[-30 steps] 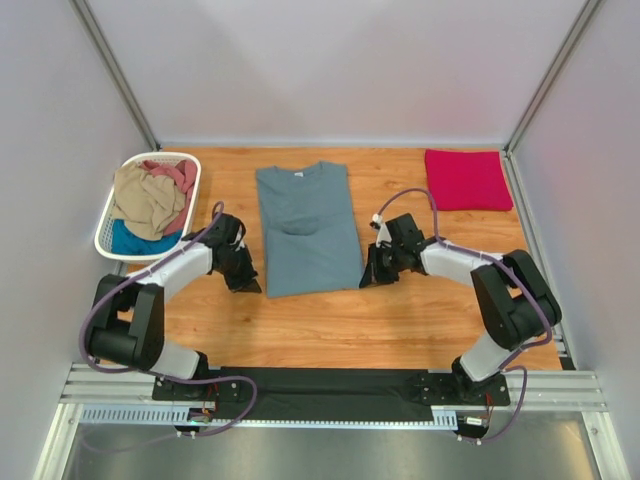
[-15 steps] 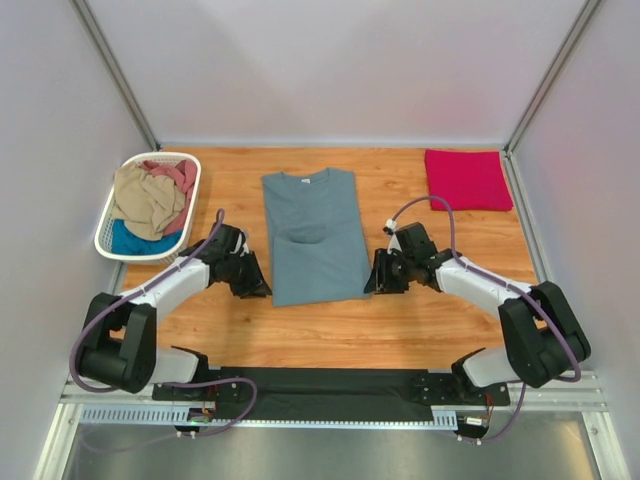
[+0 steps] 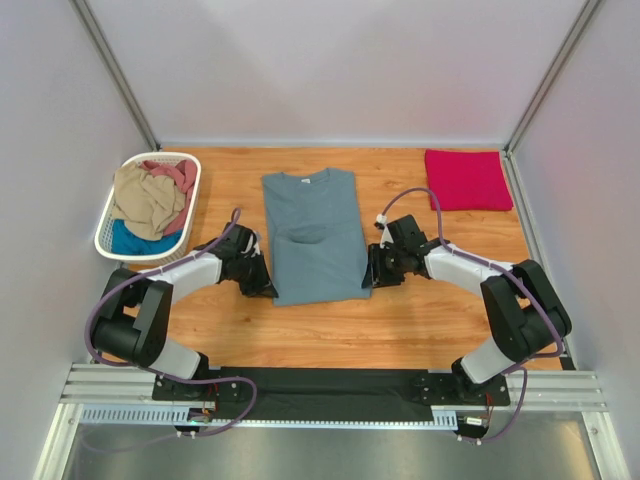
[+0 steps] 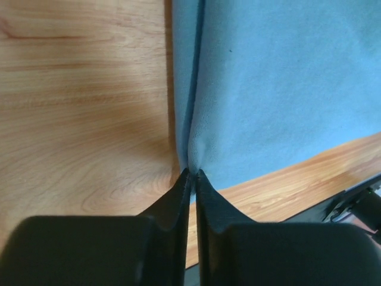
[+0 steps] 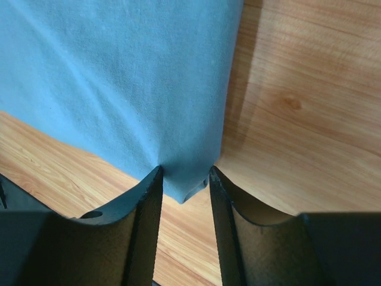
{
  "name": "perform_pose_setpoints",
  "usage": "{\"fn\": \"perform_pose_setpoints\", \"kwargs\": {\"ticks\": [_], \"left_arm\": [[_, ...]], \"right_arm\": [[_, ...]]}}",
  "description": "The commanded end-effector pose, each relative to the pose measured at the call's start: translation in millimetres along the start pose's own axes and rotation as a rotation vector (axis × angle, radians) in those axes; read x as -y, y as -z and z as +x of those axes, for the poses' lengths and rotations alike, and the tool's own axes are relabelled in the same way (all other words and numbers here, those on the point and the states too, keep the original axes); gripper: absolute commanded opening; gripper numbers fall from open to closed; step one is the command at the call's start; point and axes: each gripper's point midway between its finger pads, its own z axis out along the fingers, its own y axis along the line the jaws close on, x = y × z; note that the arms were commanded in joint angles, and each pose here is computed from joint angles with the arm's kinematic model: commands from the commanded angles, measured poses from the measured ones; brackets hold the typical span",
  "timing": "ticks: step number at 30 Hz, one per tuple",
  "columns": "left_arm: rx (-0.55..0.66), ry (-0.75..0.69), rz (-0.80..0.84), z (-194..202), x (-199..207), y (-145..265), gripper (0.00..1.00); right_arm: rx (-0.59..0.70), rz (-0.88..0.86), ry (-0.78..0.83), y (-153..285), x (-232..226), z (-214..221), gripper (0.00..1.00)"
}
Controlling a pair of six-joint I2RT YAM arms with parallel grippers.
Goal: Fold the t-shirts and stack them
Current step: Fold the tshirt
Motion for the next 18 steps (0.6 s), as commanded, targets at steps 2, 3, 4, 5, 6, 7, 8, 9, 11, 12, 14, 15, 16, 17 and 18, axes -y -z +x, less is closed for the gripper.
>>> {"fn": "perform_pose_setpoints", "kwargs": {"ticks": [2,3,4,5,6,7,8,9,11,12,14,15,16,17,18], "left_arm": [[0.069,-0.041,0.072,-17.3,19.4,2.4,0.06],[0.061,-0.038,0.091,-15.5,22.1,2.1,0.01],[0.059,-0.037,0.101,-14.5,22.5,0.2,0.0],[0.052,-0.027,0.1,-12.6,21.9,-0.9,0.0],[0.045,-0.022,0.098,-9.8,20.6,-1.6,0.0],[0.046,-0.015,0.096,-8.8,20.5,-0.9,0.0],[0.044,-0.006,0.084,-6.9,18.3,-0.6,0.0],[0.036,0.013,0.04,-3.1,10.4,0.6,0.0],[0.043,0.023,0.008,-1.4,6.7,5.9,0.0],[0.052,0.027,-0.004,0.0,5.2,10.1,0.0],[0.06,0.031,-0.006,3.0,6.0,13.4,0.0],[0.061,0.037,-0.024,6.4,2.0,13.8,0.0],[0.068,0.046,-0.025,8.5,2.5,16.0,0.0],[0.068,0.052,-0.031,10.4,0.3,16.0,0.0],[0.053,0.066,-0.049,16.4,-5.3,15.6,0.0]], "right_arm": [[0.053,-0.043,0.043,2.4,-9.5,-14.1,0.36],[0.053,-0.046,0.039,3.0,-10.3,-13.8,0.35],[0.054,-0.05,0.036,3.6,-10.7,-12.5,0.34],[0.061,-0.053,0.03,5.0,-11.4,-13.5,0.34],[0.059,-0.049,0.027,5.1,-10.8,-11.8,0.33],[0.06,-0.048,0.022,5.7,-10.0,-11.2,0.31],[0.06,-0.047,0.02,6.4,-10.4,-10.5,0.3],[0.062,-0.04,0.017,6.3,-8.8,-10.6,0.28],[0.056,-0.039,0.011,4.8,-7.6,-7.4,0.25],[0.05,-0.038,0.005,2.9,-6.5,-5.5,0.22],[0.051,-0.039,-0.011,-0.7,-4.7,-3.9,0.17],[0.046,-0.039,-0.019,-2.7,-3.9,-2.6,0.13],[0.04,-0.039,-0.03,-5.3,-3.5,-1.0,0.05],[0.038,-0.041,-0.037,-5.9,-3.9,0.3,0.01],[0.032,-0.043,-0.055,-6.5,-3.1,4.9,0.0]]}}
